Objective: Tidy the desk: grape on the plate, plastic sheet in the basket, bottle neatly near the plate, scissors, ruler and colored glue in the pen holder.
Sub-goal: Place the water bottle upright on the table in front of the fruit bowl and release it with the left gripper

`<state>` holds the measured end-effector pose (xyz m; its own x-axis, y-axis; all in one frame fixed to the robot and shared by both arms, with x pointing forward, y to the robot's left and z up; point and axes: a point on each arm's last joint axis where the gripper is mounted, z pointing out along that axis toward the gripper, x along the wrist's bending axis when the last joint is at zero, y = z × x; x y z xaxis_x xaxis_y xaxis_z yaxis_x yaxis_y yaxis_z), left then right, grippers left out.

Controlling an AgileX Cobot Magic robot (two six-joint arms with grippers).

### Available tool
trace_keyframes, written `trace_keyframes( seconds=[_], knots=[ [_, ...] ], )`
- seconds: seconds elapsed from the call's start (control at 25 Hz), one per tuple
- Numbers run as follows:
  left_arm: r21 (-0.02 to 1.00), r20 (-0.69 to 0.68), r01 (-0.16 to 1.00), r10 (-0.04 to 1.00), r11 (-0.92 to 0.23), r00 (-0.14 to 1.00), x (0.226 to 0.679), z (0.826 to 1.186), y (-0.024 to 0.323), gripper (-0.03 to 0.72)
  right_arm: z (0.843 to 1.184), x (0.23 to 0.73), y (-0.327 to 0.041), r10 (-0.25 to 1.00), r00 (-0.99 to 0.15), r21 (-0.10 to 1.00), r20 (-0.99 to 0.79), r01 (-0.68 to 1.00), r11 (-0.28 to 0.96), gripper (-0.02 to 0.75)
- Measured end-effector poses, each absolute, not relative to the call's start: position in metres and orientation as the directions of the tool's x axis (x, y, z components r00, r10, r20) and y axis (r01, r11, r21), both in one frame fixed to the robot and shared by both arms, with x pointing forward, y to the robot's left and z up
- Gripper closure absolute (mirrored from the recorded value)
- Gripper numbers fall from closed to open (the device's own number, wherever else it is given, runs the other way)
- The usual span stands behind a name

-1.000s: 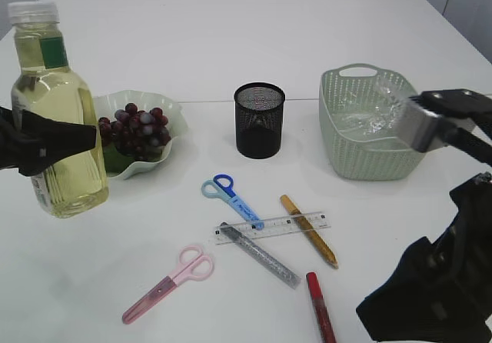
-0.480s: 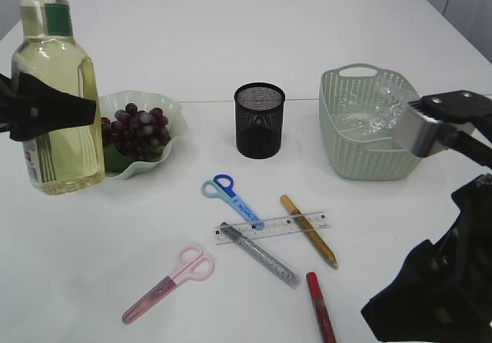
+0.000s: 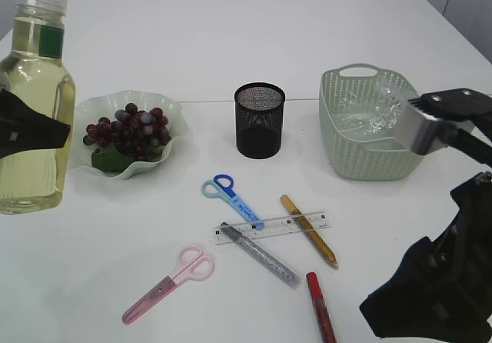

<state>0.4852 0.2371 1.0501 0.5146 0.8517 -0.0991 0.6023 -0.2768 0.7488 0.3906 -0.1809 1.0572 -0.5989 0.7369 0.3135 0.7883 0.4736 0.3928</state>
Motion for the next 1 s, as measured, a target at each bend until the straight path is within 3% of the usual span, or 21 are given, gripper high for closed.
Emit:
trace_keyframes(
  seconds=[0.44,0.72,1.0],
  knots=[
    [0.669,0.033,0.654,0.894,-0.352,0.447,0.477,1.047,0.229,0.259,1.057,0.391,-0.181,0.739,-0.598,0.398,0.31,0.788,0.471,0.155],
    [0.796,0.055,0.534,0.913,-0.284,0.404,0.484,1.053,0.219,0.258,1.057,0.391,-0.181,0.739,-0.599,0.398,0.309,0.787,0.471,0.155],
    [0.886,0.07,0.401,0.922,-0.232,0.38,0.475,1.028,0.211,0.258,1.057,0.391,-0.181,0.739,-0.599,0.399,0.308,0.787,0.471,0.155]
  ],
)
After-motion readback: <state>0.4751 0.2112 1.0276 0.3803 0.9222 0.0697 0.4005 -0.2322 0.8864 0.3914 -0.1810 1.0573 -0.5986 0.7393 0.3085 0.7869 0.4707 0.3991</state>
